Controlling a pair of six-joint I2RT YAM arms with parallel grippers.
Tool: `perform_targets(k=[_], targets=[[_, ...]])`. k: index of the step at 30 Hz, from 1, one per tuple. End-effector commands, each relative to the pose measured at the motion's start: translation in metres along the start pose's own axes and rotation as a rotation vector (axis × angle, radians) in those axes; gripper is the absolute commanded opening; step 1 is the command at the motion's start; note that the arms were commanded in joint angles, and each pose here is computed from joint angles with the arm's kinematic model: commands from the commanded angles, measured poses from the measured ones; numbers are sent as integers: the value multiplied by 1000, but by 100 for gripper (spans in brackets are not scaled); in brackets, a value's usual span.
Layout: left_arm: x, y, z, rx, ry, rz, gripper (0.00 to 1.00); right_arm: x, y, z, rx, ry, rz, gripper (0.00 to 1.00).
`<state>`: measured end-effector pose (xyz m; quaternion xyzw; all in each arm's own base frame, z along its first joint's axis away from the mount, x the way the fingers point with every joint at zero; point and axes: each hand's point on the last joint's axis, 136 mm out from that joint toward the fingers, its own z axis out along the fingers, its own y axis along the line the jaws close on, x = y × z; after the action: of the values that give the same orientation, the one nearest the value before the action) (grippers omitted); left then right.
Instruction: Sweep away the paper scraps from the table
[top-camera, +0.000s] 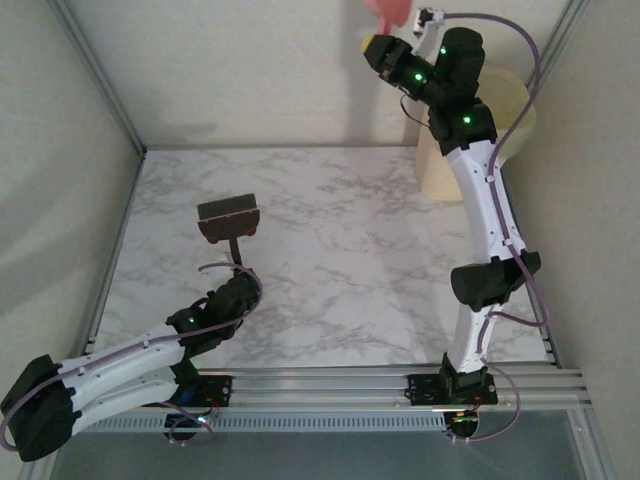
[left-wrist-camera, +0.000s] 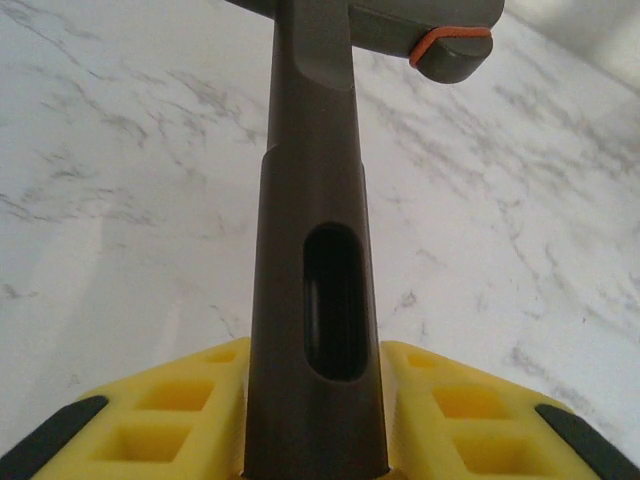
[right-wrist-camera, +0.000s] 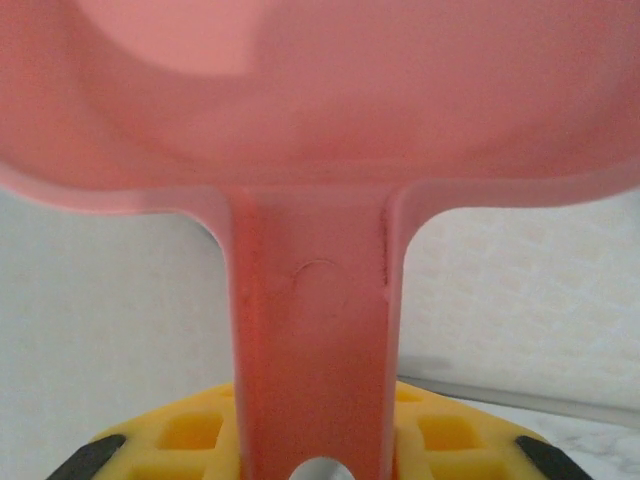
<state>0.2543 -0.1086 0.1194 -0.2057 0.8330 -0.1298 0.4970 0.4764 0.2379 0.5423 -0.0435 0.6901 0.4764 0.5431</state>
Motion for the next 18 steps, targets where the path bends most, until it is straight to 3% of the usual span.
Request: perform_targets(k=[1,9,12,15,18], targets=[[-14,22,-7,-74,-90,-39,0,50,-21,16,118,160,-228,0],[-28,34,-20,-92,-146,-112,0,152,-10,23,292,378,-389,0],[-31,37,-23,-95,-159,-141,0,216,-23,9,382,496,-378,0],[-31,37,-25,-80,-154,-158,0,270,-27,-14,424,505,-441,0],[-31,40,-26,-85,-153,-169,0,296,-43,-48,478,523,-418,0]])
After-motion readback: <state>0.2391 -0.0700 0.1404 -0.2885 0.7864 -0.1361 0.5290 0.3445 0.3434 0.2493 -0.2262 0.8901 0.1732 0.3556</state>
